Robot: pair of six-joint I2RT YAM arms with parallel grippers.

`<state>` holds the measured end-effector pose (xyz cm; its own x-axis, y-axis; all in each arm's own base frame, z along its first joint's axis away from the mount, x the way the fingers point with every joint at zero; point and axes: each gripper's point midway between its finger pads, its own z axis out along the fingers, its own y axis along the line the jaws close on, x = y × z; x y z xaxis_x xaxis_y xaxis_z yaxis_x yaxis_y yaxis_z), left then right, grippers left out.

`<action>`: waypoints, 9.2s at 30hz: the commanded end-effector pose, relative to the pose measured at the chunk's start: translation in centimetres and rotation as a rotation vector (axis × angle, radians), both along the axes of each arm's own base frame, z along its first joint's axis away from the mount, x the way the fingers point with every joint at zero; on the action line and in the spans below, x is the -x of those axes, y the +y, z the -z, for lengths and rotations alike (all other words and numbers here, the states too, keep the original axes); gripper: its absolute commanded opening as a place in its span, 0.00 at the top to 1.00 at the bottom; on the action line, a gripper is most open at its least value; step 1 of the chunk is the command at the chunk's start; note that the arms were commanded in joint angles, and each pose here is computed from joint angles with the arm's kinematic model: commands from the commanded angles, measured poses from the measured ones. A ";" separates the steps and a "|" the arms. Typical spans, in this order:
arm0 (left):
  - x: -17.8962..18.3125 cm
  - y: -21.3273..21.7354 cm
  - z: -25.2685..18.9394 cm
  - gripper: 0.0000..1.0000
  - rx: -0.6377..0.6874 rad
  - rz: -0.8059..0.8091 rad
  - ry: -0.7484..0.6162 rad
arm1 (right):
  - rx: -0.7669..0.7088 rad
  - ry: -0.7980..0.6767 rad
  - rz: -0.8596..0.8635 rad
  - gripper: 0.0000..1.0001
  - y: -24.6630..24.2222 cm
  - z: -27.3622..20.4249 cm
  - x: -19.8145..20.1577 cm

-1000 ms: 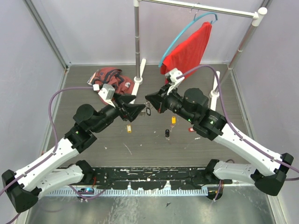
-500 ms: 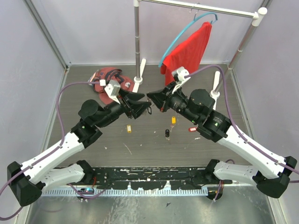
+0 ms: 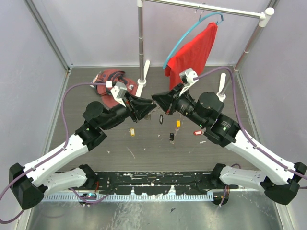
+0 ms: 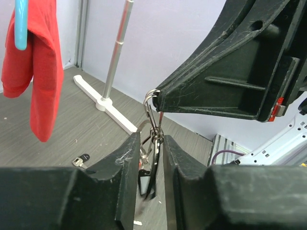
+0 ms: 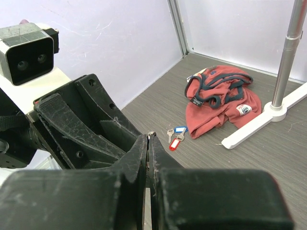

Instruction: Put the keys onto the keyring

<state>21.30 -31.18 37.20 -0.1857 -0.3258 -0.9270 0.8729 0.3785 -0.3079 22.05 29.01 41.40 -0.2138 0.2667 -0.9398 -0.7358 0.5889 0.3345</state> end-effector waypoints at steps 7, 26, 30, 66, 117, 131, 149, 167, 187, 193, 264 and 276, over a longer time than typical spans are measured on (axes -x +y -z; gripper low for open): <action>0.3 0.0 -2.9 0.83 0.062 0.007 -0.058 | -0.117 -0.077 -0.013 0.99 -0.8 -4.7 0.9; 0.8 0.2 -2.9 1.00 0.075 0.022 -0.101 | -0.093 -0.090 -0.088 0.94 -0.2 -5.1 2.1; 1.1 0.2 -3.0 1.00 0.084 0.032 -0.116 | -0.084 -0.092 -0.104 0.94 0.0 -5.1 2.3; 2.6 1.5 -2.6 1.00 -0.038 0.041 -0.246 | 0.082 -0.136 -0.158 0.64 -2.2 -6.1 4.8; 3.3 1.3 -3.9 0.58 -0.008 0.078 -0.248 | 0.164 -0.039 -0.104 0.99 -1.0 -2.9 2.5; 6.0 3.0 -5.9 0.31 0.046 0.119 -0.300 | 0.122 -0.296 -0.195 0.99 -3.4 -7.8 6.3; 9.2 1.1 -9.5 0.43 0.109 0.351 -0.376 | 0.086 -0.371 -0.383 0.99 -2.3 -8.3 9.6; 9.5 1.2 -10.1 0.59 0.103 0.362 -0.398 | 0.061 -0.411 -0.488 0.99 -2.1 -8.2 11.7; 10.9 0.0 -9.4 0.64 0.085 0.471 -0.394 | -0.001 -0.422 -0.472 0.99 -1.6 -8.8 11.3; 10.5 -0.3 -9.3 0.86 0.069 0.468 -0.383 | 0.002 -0.418 -0.482 0.99 -1.5 -8.6 11.3; 10.3 -0.4 -2.3 1.00 -0.493 0.580 -0.378 | 0.448 -0.403 -0.618 0.75 -0.5 1.2 9.8; 10.8 0.0 -2.7 1.00 -0.467 0.580 -0.413 | 0.461 -0.415 -0.523 0.99 -1.4 0.2 8.8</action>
<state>11.66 -31.58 37.41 0.1192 0.2338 -0.9650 0.9877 -0.1266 0.0913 12.46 28.12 38.83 0.1350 -0.2486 -0.9591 -0.9843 0.0772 -0.1586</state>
